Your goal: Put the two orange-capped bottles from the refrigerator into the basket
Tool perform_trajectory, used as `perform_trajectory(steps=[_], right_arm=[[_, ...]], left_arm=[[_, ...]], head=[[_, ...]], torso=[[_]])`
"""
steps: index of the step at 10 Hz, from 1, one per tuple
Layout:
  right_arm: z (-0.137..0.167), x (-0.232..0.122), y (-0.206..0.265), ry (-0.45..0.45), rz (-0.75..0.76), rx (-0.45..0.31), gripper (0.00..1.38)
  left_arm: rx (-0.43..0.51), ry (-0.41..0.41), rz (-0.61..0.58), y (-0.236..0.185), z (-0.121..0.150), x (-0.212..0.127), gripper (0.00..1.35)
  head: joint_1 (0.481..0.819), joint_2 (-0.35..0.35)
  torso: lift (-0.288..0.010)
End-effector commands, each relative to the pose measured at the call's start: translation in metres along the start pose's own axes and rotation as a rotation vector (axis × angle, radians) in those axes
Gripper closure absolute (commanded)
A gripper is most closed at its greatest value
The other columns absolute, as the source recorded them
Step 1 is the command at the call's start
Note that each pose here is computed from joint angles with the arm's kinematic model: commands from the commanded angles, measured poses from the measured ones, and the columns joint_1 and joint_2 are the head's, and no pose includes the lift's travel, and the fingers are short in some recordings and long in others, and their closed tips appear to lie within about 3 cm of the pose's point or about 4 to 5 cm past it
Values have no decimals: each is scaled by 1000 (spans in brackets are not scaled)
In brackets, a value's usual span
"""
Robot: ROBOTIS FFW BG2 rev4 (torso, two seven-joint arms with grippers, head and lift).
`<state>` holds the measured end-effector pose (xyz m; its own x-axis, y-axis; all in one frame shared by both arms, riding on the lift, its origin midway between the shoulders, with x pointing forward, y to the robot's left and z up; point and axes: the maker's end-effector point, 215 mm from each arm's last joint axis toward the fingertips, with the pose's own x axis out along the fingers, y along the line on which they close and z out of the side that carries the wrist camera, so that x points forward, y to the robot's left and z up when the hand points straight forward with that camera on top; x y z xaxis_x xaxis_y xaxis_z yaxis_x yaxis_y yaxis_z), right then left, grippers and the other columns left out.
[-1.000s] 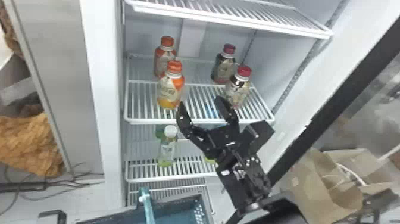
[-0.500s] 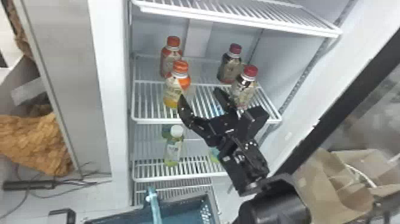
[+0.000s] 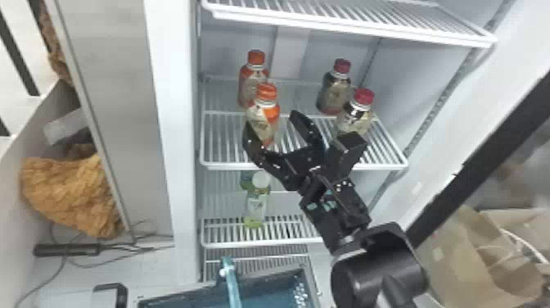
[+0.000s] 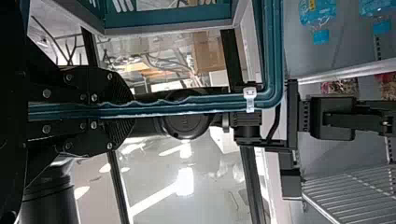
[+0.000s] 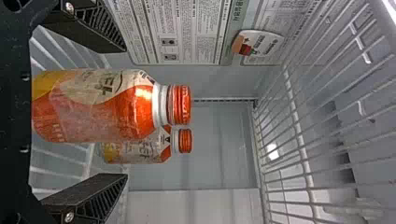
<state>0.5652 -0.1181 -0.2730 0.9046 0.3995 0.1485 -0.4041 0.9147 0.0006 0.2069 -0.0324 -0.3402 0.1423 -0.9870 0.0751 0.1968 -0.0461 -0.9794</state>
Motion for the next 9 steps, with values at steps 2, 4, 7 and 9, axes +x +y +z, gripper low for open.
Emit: perform_trajectory(steps=[2,4,7,9], right_arm=[[11,13,6,-21,18,3,294],[17,16,9,-33,25,4,777],[19,12,8,-36,22,2,892],[31,4,2,-59,7,-1,892]], left_arm=[[0,-3,-2,-1,1,0,1208],[-2,-3,0,0,0,0,1208],[0,-4,-3,-1,1,0,1210],[3,-1,-2,-1,1,0,1208]], head=[[695,-216],[695,-202],[695,-196],[695,-204]], torso=[[-40],[-40],[-40],[-40]])
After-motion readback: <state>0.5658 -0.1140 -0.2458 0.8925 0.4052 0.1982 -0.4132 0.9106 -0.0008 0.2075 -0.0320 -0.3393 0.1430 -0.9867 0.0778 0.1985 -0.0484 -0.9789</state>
